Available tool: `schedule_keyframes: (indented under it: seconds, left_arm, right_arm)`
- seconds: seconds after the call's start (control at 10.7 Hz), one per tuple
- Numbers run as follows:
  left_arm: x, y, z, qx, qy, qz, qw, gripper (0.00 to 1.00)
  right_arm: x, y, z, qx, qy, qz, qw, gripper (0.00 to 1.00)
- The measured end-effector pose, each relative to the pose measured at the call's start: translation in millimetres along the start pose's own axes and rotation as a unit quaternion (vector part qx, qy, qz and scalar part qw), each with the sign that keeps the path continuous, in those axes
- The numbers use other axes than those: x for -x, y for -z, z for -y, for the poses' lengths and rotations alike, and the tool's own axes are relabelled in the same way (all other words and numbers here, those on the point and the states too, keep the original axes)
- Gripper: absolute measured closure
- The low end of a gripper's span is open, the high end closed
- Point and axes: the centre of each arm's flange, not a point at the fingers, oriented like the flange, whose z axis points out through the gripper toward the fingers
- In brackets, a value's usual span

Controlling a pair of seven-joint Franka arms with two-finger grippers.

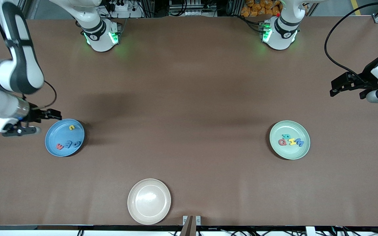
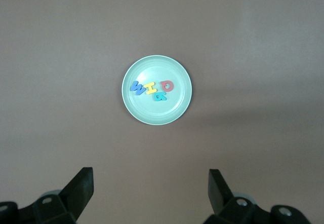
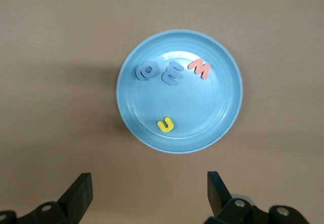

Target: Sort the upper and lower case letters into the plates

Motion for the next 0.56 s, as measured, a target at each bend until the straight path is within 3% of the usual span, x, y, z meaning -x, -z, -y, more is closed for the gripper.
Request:
schedule_keyframes:
  seconds: [0.56]
  left_arm:
    - [0.1,-0.7,4.2,-0.006,0.002,0.002,1.0,0.0]
  right_arm:
    - [13.5,175.4,35.9,0.012,0.012,-0.056,0.998,0.0]
